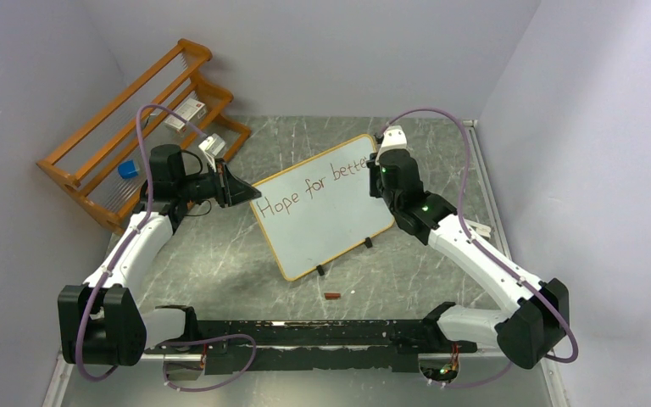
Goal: Write a sentence on the whiteboard
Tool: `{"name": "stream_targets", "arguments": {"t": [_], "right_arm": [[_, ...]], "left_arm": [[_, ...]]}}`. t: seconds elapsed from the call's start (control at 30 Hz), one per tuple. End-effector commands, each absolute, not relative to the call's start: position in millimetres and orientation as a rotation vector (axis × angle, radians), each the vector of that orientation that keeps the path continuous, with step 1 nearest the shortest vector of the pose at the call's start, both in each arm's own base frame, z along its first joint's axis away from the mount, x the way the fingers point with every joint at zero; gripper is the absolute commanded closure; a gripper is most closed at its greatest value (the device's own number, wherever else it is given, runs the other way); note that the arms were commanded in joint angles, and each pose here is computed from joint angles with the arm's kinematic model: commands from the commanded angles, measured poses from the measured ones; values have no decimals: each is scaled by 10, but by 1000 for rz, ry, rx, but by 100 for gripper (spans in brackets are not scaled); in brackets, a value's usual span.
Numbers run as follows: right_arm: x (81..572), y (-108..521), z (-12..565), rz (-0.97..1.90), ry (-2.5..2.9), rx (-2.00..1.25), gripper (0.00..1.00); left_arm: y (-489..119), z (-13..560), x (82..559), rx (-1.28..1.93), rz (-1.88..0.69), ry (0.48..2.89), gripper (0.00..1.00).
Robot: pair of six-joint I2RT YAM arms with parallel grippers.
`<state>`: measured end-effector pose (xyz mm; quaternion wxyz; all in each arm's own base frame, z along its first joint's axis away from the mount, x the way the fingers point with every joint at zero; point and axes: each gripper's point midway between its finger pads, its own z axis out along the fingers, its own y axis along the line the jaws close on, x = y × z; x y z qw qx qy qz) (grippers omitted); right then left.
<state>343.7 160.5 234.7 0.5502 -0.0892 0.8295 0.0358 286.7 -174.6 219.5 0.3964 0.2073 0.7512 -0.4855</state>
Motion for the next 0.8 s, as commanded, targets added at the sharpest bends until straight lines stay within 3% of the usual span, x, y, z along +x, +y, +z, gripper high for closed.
{"name": "stream_targets", "arguments": {"t": [0.0, 0.77], "right_arm": [[3363, 1520, 2251, 75, 1995, -198, 100], [3318, 1512, 2191, 86, 2005, -197, 100]], "left_arm": [[-1715, 1836, 2859, 495, -1181, 2024, 95], [-1719, 1831, 2852, 495, -1187, 2025, 95]]}}
